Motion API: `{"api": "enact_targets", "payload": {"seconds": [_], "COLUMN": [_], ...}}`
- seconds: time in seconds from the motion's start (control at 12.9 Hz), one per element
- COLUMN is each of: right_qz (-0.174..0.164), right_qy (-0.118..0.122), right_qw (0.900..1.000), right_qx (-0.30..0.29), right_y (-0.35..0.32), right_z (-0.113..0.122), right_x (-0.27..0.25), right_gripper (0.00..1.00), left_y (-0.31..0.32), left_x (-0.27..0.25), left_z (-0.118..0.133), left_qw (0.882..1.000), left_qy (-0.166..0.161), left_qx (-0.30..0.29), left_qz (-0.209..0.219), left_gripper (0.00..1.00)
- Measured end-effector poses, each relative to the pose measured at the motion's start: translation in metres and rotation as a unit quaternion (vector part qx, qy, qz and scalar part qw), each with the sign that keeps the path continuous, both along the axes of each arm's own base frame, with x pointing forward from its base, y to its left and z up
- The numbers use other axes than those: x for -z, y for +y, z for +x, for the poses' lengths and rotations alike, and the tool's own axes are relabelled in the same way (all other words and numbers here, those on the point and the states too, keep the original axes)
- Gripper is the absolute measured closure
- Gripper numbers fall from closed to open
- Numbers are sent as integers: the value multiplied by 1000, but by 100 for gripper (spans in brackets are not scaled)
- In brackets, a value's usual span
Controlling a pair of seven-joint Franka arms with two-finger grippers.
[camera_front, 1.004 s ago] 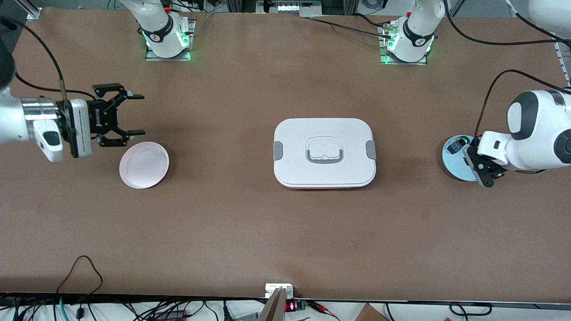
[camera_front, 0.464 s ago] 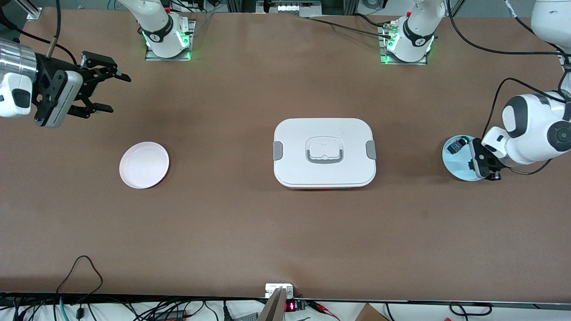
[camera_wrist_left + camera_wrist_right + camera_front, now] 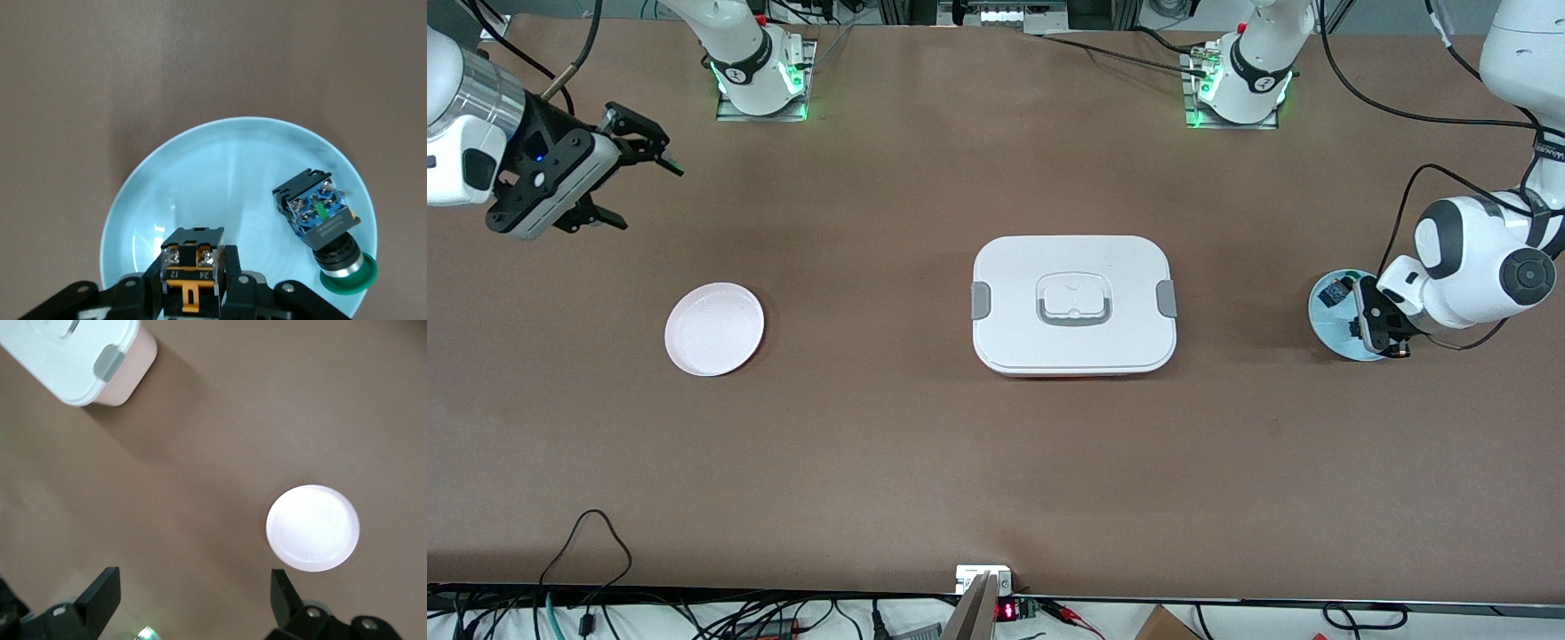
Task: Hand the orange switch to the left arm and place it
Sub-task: 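Lower the switch onto the blue plate and open the left gripper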
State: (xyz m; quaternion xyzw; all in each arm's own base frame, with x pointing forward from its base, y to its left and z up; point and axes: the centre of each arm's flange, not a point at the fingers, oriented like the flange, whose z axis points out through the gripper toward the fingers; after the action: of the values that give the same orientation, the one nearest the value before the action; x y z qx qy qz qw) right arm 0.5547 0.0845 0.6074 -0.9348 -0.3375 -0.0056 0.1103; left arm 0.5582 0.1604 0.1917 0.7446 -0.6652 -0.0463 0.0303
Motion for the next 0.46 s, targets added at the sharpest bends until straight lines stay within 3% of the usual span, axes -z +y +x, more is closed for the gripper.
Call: {"api": "enact_targets", "payload": {"seconds": [0.08,0.23,0.46], "right_qz": [1,1,-24], "right_qy": [-15,-29,-1], "right_qw": [1000,999,994], "right_qx": [11,27,106], "right_y": [-7,-18,-30], "right_z": [6,14,13], "right_x": [3,12,26], "right_gripper": [0,0,0], "left_y": [1,1,2], "left_x": [4,5,-2], "left_z": [-2,-3,0], "left_qw": [1000,1000,1000], "left_qy": [-1,-1,1], "left_qx": [-1,-1,-2], "left_qz": [-1,-2,-5], "left_gripper": [65,48,19]}}
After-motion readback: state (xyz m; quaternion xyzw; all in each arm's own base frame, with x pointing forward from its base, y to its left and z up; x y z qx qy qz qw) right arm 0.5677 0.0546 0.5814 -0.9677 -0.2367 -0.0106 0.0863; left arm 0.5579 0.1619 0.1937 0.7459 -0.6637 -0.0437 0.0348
